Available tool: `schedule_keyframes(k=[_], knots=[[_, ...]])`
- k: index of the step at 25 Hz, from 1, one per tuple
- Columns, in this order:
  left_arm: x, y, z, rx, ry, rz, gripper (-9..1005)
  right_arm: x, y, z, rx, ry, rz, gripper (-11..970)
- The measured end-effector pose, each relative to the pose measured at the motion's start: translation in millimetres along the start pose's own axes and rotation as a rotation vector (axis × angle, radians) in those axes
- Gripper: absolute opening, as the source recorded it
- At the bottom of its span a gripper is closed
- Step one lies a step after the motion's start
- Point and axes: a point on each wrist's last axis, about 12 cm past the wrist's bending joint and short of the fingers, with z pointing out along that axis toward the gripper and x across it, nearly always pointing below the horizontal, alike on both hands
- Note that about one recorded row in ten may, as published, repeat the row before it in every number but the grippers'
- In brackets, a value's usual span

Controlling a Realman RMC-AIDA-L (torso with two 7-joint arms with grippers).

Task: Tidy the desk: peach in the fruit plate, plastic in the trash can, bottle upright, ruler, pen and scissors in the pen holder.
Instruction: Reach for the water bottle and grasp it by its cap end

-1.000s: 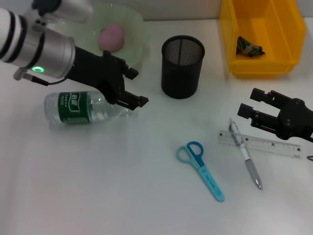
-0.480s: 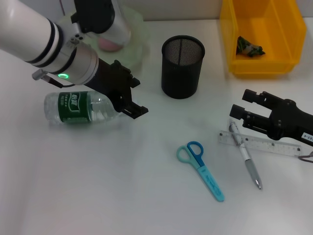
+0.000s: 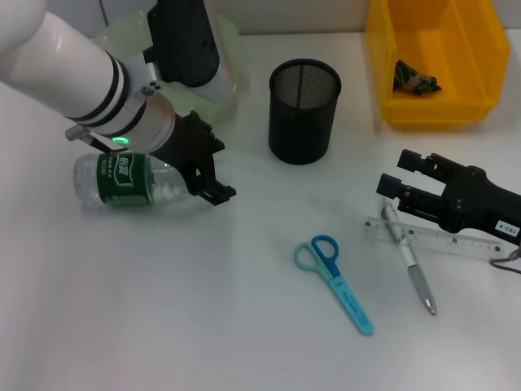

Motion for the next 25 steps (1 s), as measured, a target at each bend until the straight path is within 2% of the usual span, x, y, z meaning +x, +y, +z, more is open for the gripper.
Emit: schedule_keyframes(k=[11,25], knots=[[9,1.9,11,-0.024,0.034,-0.007,751,-1,-1.6,6,0.0,0.001,0.003,768],[10,0.7,17,-0.032,0.054,0.02,744,-2,-2.7,11,-0.004,0.003,0.009,767]])
